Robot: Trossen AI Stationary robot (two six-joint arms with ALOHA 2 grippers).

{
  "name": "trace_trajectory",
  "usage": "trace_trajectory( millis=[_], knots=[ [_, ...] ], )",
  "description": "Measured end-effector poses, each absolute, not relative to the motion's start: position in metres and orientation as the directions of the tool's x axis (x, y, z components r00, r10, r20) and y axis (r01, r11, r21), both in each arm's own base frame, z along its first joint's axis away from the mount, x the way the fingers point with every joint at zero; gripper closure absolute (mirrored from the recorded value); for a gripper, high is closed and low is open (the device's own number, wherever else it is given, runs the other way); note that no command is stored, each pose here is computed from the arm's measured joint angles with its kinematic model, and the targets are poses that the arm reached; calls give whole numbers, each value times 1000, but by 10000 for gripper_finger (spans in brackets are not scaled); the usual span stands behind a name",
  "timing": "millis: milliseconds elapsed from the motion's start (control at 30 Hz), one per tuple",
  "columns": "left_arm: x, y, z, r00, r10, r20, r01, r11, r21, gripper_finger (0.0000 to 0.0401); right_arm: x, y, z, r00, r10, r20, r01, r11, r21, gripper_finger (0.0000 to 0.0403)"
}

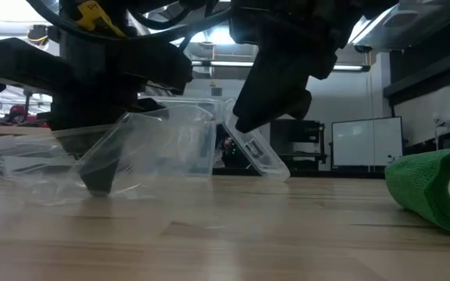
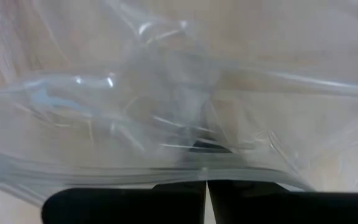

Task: Roll bandage
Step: Prepare the transparent zip bag

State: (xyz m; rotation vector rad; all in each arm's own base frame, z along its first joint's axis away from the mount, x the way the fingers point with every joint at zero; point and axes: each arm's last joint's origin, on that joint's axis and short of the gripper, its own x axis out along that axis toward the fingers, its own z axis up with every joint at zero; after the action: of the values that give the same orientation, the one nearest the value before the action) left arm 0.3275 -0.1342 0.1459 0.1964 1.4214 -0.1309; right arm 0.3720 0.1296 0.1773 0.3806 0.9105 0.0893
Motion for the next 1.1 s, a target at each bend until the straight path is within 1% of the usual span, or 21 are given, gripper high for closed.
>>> trace_trajectory(
  millis=[133,233,367,533,667,800,1000,1100],
  knots=[
    [328,-134,146,147,26,-989,204,977,56,401,372,130,177,613,239,-753,83,928,363,228],
    [328,-134,146,149,25,-988,204,977,55,401,372,132,178,595,303,-744,49,911,410,215],
    [330,-132,147,159,18,-987,200,979,50,401,374,134,180,600,361,-714,5,891,454,217],
    [340,-135,149,256,-20,-966,199,979,33,401,376,139,184,629,382,-677,-59,892,448,233],
    [341,-136,154,292,-34,-956,214,976,30,401,373,137,181,600,364,-712,-39,902,429,247],
    [338,-135,168,316,-45,-948,201,979,20,401,370,134,176,583,301,-755,8,927,376,252],
    [332,-135,195,392,-79,-917,206,979,4,401,371,130,176,625,184,-759,75,953,293,253],
    [330,-135,204,413,-88,-907,204,979,-2,401,371,130,176,629,170,-759,83,955,283,253]
  ],
)
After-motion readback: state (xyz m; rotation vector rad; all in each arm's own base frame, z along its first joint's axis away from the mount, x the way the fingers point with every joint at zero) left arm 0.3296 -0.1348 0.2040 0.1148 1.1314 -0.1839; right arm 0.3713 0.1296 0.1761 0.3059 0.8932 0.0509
